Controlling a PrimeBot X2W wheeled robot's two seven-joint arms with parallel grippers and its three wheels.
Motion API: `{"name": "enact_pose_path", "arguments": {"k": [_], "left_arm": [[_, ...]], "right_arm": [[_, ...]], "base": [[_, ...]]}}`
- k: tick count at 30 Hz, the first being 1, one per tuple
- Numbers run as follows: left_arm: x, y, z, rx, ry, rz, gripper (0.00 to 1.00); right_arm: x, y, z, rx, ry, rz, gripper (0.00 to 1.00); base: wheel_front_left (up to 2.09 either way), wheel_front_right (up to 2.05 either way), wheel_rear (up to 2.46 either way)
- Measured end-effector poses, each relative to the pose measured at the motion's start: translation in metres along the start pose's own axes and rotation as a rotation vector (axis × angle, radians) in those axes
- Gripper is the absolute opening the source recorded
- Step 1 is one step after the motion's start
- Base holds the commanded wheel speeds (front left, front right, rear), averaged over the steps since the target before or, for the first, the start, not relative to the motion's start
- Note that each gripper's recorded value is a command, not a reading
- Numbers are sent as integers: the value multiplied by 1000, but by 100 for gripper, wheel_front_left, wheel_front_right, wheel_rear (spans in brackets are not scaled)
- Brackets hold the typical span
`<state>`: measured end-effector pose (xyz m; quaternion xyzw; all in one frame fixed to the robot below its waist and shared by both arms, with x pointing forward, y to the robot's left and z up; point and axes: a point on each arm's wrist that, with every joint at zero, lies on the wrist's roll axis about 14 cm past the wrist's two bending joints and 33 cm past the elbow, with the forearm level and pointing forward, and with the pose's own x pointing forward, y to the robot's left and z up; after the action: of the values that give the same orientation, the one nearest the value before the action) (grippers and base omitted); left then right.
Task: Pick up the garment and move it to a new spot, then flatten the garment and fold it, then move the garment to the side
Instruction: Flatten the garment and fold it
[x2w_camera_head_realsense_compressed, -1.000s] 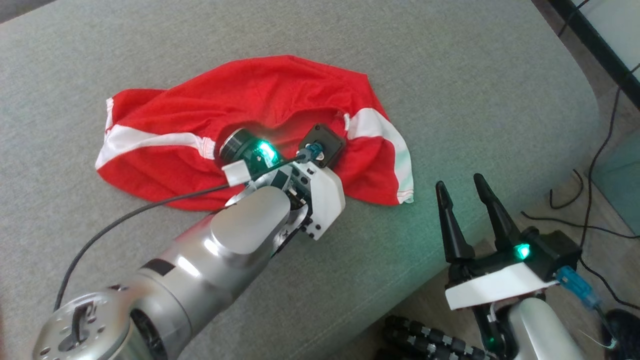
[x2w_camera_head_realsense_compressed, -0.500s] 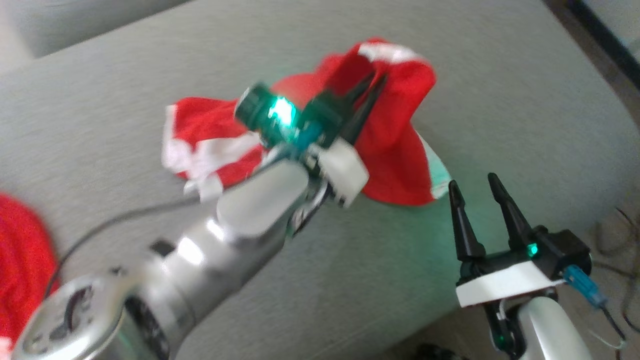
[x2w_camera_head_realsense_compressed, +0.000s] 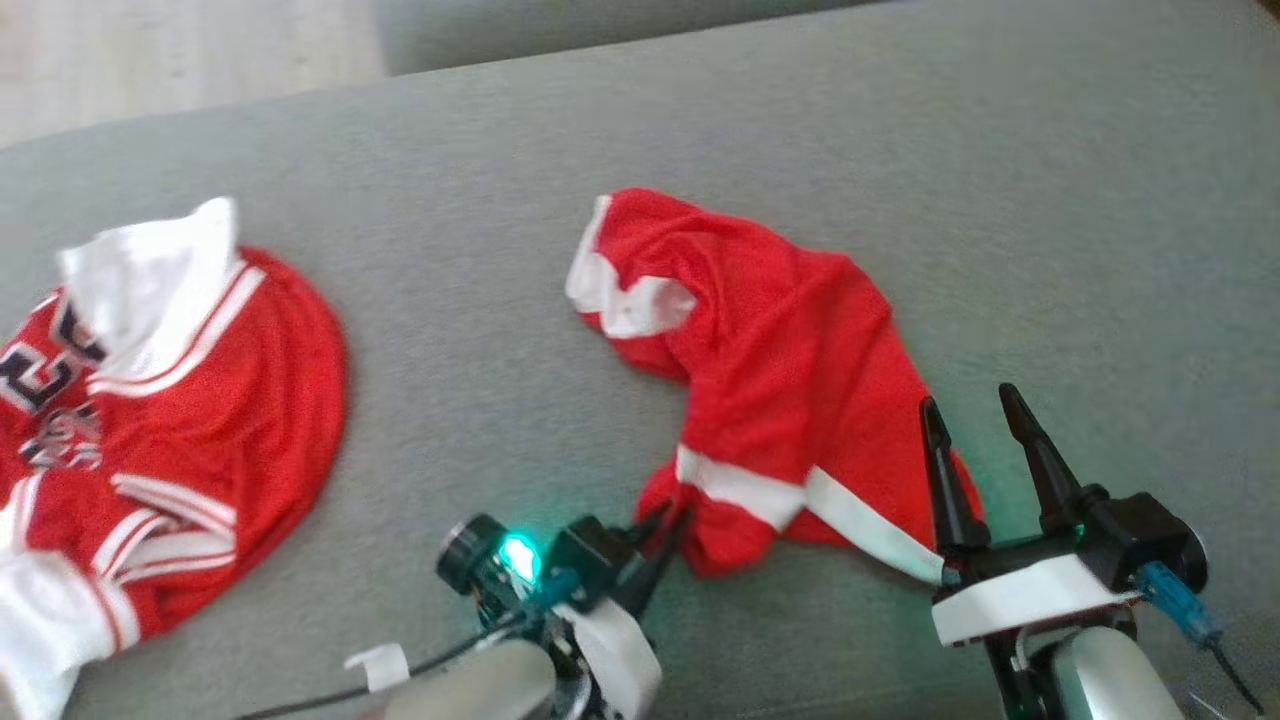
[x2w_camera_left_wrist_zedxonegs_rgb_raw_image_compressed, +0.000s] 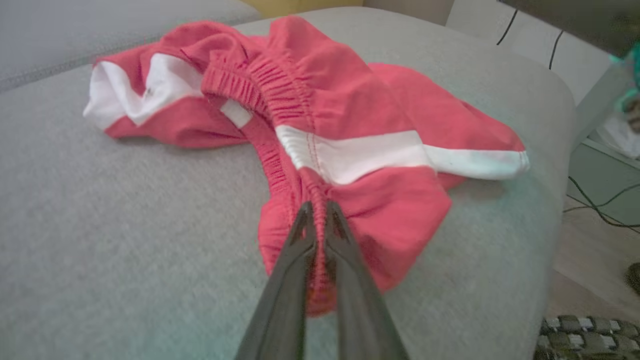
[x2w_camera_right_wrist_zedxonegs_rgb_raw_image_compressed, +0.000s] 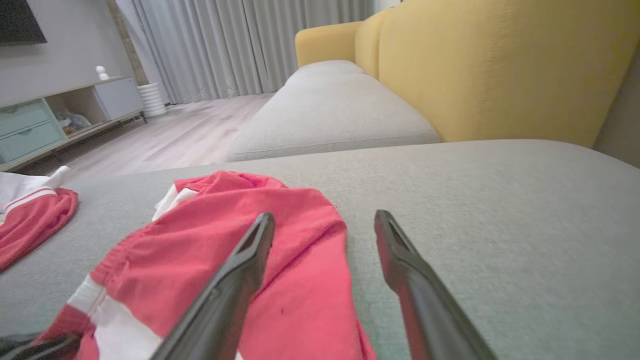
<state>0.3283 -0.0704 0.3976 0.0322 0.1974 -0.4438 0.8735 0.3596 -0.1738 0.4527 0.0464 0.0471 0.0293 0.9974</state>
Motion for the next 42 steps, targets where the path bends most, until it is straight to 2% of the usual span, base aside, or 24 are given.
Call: {"name": "enact_pose_path", "arguments": {"k": [1, 7, 19, 20, 21, 23, 27, 31, 35, 39, 42], "left_arm": [[-3, -2, -3, -5, 10, -3, 100], [-4, -13, 2, 2, -3, -27, 100], [12, -38, 27, -46, -51, -113, 100], [12, -40, 29, -47, -54, -125, 91], [12, -43, 31, -49, -60, -137, 63], [11, -48, 36, -59, -66, -159, 0], [7, -57, 49, -53, -96, -200, 0], [1, -81, 88, -53, -215, -278, 0], [5, -88, 162, 41, -385, -333, 0], [-2, -73, 264, 175, -613, -288, 0], [-15, -63, 299, 204, -692, -242, 0]], "right_arm": [[2, 4, 0, 0, -1, 13, 100], [4, 9, 1, -7, -5, 31, 100], [-12, -13, 2, -11, -5, -45, 100], [-13, -14, 2, -11, -4, -50, 100], [-14, -16, 2, -12, -3, -55, 100], [-16, -18, 2, -12, -3, -62, 100], [-21, -22, 4, -11, -10, -76, 100], [-28, -27, 10, -11, -29, -98, 100], [-41, -36, 13, -9, -42, -133, 100], [-58, -46, 19, -1, -70, -179, 100], [-69, -56, 28, 4, -106, -216, 100]], "base": [[0, 0, 0], [0, 0, 0], [0, 0, 0], [0, 0, 0], [0, 0, 0], [0, 0, 0], [0, 0, 0], [0, 0, 0], [0, 0, 0], [0, 0, 0], [0, 0, 0]]}}
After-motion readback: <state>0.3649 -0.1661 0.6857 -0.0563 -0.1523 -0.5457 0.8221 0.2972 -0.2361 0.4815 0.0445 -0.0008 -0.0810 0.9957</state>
